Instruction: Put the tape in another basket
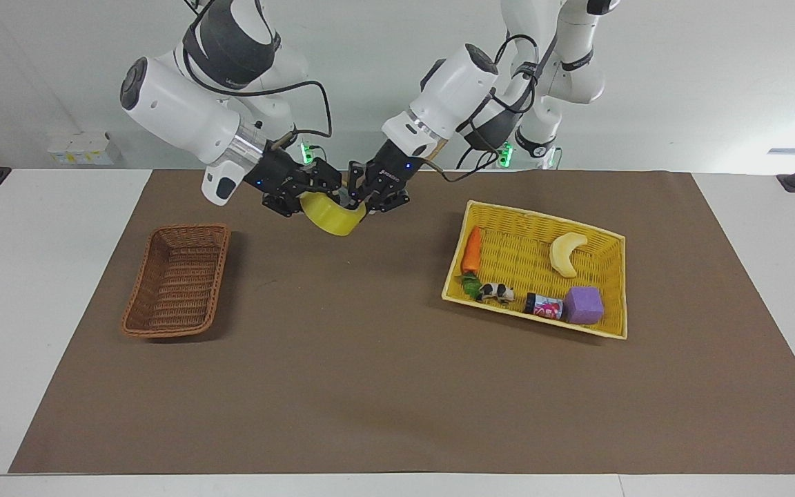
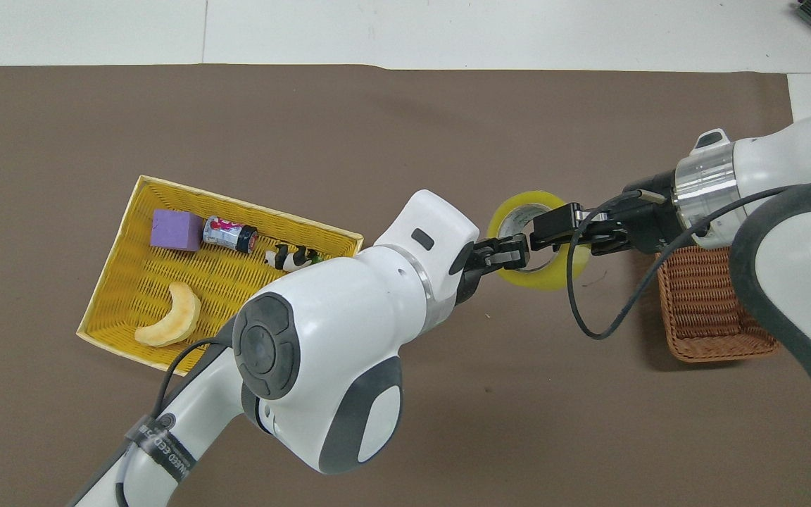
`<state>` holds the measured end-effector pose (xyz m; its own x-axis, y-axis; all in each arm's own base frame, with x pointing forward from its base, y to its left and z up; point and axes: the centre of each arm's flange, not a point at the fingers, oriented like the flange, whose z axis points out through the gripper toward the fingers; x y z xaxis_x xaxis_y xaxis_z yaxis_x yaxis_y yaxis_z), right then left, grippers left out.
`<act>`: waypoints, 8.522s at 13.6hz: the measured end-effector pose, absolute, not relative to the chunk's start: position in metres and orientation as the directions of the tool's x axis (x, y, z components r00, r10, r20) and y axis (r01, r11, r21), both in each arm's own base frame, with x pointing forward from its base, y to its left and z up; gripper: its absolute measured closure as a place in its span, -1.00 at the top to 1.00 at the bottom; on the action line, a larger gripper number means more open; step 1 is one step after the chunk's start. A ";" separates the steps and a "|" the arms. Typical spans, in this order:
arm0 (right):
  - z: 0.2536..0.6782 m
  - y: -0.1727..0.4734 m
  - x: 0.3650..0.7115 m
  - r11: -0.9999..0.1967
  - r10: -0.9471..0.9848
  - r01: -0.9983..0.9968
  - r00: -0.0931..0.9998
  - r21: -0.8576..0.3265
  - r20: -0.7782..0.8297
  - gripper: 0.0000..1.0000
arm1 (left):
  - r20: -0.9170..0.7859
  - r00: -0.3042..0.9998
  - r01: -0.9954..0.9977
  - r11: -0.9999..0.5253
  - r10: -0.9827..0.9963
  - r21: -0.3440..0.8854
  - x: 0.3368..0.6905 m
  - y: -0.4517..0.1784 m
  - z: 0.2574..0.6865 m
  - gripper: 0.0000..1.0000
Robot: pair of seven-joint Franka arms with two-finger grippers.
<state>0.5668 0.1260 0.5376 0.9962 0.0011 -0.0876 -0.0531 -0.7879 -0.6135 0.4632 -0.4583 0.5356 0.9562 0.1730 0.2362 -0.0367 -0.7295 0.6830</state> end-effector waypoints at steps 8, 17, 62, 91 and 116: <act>0.535 0.120 0.567 -0.787 -0.009 -0.066 0.995 -0.614 -0.095 -1.00 | 0.175 0.970 0.013 -0.750 0.171 0.662 0.465 -0.427 0.571 1.00; 0.522 -0.003 0.568 -0.845 -0.115 -0.168 0.984 -0.508 -0.134 -1.00 | 0.164 0.984 0.012 -0.943 0.070 0.333 0.504 -0.304 0.587 1.00; 0.475 -0.151 0.623 -0.970 -0.079 -0.055 0.992 -0.238 0.094 1.00 | 0.066 0.995 -0.073 -0.997 -0.071 0.027 0.533 0.006 0.656 1.00; 0.642 -0.016 0.510 -0.974 -0.228 -0.228 0.974 -0.007 -0.002 1.00 | 0.064 0.996 -0.068 -0.997 -0.066 0.028 0.533 0.009 0.656 1.00; 0.664 -0.008 0.501 -0.986 -0.165 -0.164 0.986 -0.025 0.038 1.00 | 0.063 0.996 -0.068 -0.997 -0.066 0.028 0.533 0.009 0.655 1.00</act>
<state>0.5015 -0.0083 0.6645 0.9855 -0.1653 0.0377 -0.1644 -0.9861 -0.0246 0.5330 0.0088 0.6555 0.9958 -0.0662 0.0634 -0.0681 -0.9973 0.0278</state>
